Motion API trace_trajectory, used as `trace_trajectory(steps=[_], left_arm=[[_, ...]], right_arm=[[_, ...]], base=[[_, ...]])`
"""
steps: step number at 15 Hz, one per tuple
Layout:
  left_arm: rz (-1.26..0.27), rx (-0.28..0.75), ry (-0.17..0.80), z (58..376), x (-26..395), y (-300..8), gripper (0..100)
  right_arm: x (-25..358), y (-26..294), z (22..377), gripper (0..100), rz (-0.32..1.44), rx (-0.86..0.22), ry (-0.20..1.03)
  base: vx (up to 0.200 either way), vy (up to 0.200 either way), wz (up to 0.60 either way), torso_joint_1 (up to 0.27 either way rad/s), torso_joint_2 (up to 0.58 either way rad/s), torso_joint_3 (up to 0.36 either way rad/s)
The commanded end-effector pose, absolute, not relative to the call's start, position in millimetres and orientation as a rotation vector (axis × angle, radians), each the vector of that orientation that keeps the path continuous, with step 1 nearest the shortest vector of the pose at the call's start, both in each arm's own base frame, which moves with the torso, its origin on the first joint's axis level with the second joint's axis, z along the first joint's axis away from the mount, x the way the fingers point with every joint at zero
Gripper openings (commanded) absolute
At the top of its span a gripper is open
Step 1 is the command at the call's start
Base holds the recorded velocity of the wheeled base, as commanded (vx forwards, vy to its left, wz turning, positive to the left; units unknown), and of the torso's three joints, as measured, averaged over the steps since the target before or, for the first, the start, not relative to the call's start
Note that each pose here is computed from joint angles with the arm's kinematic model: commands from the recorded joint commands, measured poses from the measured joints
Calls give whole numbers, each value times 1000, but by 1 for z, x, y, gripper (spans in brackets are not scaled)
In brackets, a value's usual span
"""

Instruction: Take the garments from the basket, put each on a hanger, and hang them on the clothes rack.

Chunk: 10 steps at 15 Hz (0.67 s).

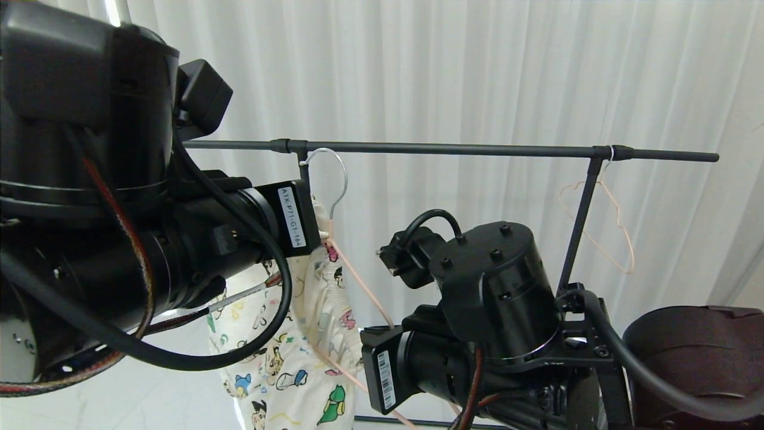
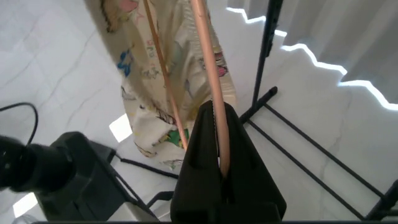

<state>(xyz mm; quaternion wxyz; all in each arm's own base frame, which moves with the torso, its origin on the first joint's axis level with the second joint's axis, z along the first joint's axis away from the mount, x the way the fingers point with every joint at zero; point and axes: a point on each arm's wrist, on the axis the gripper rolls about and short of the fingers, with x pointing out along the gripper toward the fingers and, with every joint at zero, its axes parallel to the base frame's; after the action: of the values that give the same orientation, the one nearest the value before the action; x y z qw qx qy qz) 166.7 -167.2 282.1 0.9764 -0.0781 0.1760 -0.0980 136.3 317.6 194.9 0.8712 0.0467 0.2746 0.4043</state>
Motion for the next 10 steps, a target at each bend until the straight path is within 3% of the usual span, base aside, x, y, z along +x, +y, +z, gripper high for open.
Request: trace_trajectory(steps=[1,5,6,10], left_arm=[[-192,-154,357,280,165,-166,0],[-181,-160,345,282,166,-165,0],[-184,-166,339,282,166,-166,100],[-173,-170,319,285,164,-163,100]], right_arm=[[136,317,197,0,831,110,567],[129,321,200,0,792,153,476],[129,322,200,0,797,166,455],[130,320,195,0,751,199,386]], base=[[0,0,0,0,0,0],[0,0,0,0,0,0],[0,0,0,0,0,0],[0,0,0,0,0,0]])
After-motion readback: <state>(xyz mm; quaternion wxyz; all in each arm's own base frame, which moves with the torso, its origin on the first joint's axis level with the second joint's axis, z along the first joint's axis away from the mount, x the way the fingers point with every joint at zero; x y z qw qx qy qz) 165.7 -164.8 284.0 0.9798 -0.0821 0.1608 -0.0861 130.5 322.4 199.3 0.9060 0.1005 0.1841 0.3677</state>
